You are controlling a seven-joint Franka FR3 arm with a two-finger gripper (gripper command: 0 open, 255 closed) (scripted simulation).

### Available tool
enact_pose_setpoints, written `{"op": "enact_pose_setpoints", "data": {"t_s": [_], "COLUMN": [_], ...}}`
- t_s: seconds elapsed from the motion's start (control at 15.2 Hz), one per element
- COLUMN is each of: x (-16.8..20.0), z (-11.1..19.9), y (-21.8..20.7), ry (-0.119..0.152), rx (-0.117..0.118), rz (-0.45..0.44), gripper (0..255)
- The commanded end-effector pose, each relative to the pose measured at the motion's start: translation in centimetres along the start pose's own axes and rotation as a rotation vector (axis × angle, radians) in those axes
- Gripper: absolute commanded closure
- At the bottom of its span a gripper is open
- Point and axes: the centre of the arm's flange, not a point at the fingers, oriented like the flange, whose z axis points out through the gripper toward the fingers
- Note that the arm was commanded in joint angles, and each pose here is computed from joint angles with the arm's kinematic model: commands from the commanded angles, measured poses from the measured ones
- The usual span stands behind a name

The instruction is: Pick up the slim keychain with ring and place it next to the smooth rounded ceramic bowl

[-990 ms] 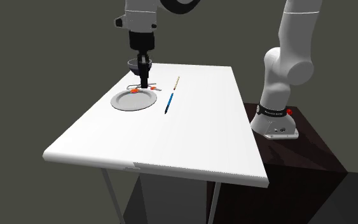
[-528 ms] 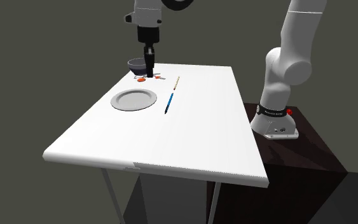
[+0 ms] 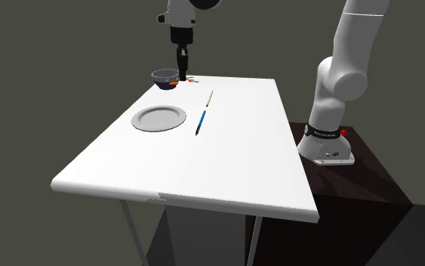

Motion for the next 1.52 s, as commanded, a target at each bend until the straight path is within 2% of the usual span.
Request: {"op": "enact_pose_setpoints", "data": {"t_s": [0.0,0.46,1.45], "x": [-0.6,-3.2,-3.7], "z": [-0.1,-0.6,7.3], "y": [2.6,12.4,12.7], "ry": [0.000,0.000,0.000], "rx": [0.000,0.000,0.000], "rz": [-0.002,-0.002,-0.002], "gripper": [255,255,255]}}
